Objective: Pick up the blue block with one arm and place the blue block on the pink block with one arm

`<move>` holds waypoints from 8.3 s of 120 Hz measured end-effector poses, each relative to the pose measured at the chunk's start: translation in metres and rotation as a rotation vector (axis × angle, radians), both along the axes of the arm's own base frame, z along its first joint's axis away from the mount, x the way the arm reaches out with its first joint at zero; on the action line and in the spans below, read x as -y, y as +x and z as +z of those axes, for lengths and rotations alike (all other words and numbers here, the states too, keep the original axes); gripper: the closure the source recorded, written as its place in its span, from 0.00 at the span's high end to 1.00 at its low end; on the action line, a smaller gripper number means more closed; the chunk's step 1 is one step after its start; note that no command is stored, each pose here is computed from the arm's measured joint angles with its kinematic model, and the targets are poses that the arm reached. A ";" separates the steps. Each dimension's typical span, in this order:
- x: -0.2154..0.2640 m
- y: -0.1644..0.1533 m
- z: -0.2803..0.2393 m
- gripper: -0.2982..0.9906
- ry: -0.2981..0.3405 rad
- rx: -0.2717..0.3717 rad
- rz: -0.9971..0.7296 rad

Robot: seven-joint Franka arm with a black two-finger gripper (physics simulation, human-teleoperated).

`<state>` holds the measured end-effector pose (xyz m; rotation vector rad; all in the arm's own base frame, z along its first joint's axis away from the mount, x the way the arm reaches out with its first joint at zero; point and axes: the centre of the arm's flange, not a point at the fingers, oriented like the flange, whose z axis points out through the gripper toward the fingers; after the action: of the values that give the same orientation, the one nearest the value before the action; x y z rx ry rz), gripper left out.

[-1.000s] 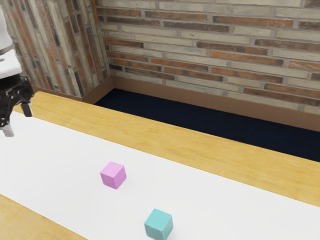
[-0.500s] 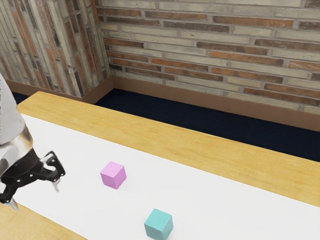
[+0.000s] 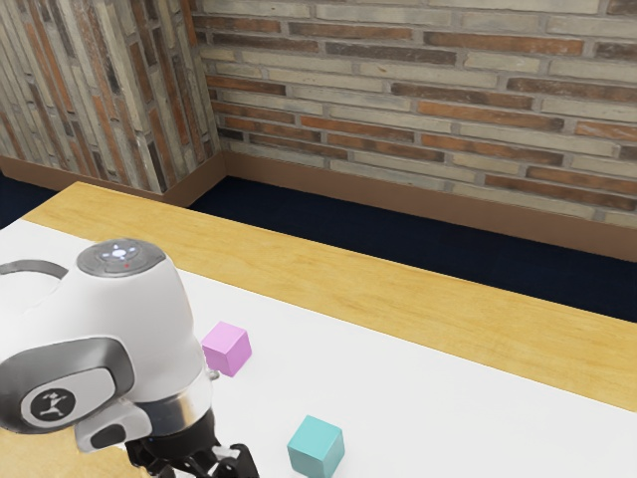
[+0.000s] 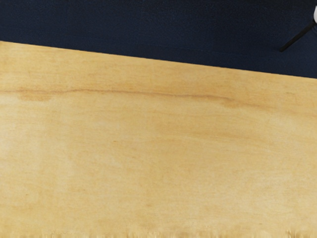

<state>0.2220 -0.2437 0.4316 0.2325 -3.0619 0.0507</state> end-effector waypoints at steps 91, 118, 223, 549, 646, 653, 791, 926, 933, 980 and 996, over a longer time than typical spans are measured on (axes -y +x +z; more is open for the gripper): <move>0.006 0.112 -0.098 0.77 -0.084 0.224 -0.332; -0.007 0.148 -0.118 0.77 -0.100 0.247 -0.319; -0.007 0.178 -0.153 0.77 -0.110 0.242 -0.276; -0.010 0.196 -0.138 0.46 -0.101 0.256 -0.161; -0.254 0.305 -0.077 0.46 0.135 0.211 0.057; -0.266 0.304 -0.087 0.49 0.134 0.171 0.076; -0.215 0.308 -0.102 0.44 0.080 0.039 0.023; -0.231 0.312 -0.119 0.46 0.092 0.037 0.052; -0.231 0.312 -0.119 0.49 0.091 0.040 0.054; -0.231 0.313 -0.120 0.69 0.114 0.042 0.032; -0.230 0.313 -0.118 0.73 0.112 0.047 0.031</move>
<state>0.5349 -0.0134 0.3133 0.2899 -3.1110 -0.1156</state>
